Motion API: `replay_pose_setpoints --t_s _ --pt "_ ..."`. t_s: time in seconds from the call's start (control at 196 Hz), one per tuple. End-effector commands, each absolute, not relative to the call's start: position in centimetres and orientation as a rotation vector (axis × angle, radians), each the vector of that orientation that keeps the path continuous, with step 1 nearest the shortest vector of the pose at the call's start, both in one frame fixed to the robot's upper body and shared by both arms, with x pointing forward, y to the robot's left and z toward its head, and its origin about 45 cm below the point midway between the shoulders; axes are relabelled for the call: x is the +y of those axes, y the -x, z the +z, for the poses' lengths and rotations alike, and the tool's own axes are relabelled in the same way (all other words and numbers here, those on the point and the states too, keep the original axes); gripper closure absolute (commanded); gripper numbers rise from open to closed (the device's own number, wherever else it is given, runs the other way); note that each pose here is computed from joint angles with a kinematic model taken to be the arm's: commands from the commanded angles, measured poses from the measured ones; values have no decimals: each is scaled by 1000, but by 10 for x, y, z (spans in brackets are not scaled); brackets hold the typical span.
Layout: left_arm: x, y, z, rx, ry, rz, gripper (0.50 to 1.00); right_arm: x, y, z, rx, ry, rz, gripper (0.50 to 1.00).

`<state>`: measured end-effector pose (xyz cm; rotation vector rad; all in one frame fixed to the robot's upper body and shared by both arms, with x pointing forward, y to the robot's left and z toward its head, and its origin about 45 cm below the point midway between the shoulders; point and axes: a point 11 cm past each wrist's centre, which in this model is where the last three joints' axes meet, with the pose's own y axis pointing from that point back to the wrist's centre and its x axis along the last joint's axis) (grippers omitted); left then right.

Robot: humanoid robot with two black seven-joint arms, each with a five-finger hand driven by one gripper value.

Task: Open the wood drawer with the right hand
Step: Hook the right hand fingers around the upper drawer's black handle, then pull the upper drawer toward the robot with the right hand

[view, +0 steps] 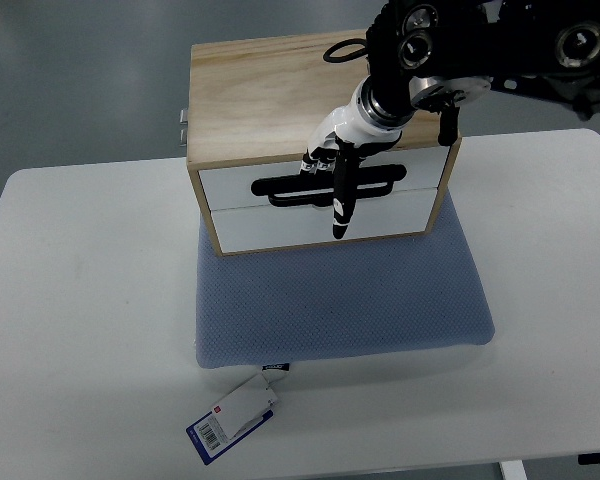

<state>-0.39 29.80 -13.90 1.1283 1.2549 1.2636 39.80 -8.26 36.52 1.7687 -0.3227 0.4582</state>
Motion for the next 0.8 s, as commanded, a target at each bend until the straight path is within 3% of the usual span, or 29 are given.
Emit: replay_pose_setpoints --t_s 0.0,0.795 --pt "298 4 -139 1254 -1129 1264 500 -87 -400 360 -321 -1750 463 558" --pt "299 4 -139 1255 -1129 1267 500 -100 -391 343 -177 -1783 385 556"
